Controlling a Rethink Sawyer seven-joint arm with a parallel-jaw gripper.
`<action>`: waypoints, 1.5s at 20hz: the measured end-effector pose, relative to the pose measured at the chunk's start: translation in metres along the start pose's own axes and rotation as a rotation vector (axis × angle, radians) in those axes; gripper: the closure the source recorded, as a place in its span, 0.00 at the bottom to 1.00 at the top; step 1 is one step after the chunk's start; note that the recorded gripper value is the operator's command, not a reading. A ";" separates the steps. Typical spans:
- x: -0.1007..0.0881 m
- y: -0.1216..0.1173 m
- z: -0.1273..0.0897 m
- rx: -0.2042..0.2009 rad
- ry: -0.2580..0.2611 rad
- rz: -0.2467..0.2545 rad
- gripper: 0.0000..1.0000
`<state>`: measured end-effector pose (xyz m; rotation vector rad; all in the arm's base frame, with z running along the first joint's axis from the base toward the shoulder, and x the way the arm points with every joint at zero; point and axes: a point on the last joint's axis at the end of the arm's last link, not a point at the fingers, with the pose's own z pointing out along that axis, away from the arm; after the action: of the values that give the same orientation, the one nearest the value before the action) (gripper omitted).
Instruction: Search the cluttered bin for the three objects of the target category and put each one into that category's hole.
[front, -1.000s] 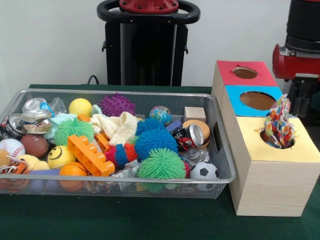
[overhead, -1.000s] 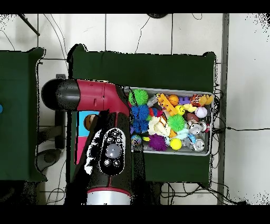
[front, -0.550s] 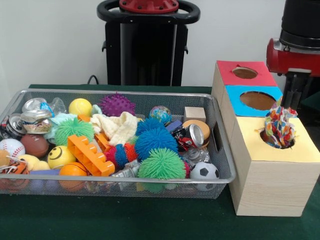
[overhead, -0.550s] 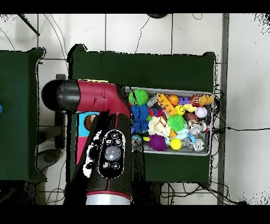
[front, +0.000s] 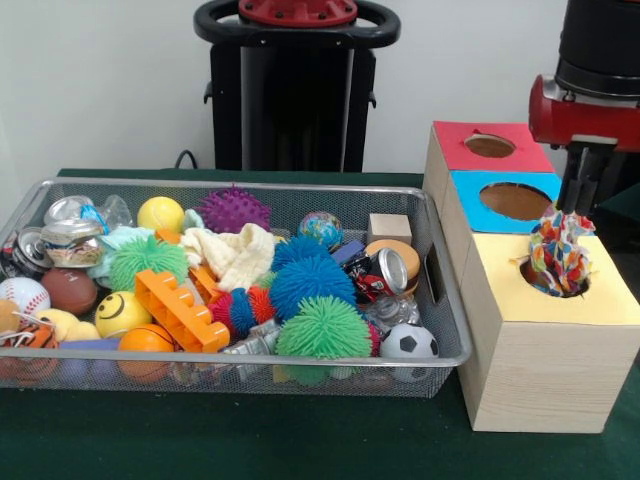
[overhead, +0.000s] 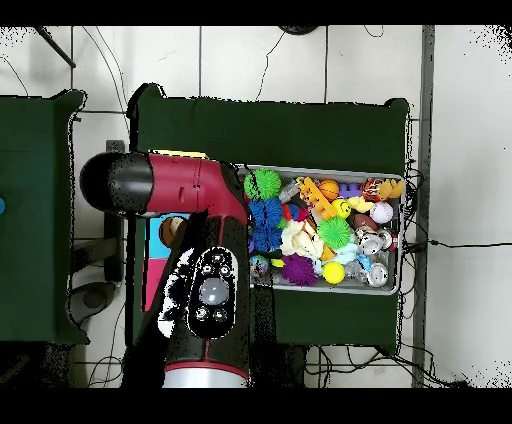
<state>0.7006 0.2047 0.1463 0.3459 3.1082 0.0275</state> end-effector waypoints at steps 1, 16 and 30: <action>0.004 -0.002 0.003 0.003 0.010 0.002 1.00; 0.031 -0.013 0.027 0.023 0.083 0.013 1.00; 0.034 0.002 0.031 -0.089 0.060 0.059 1.00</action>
<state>0.6687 0.2146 0.1153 0.4416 3.1416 0.1791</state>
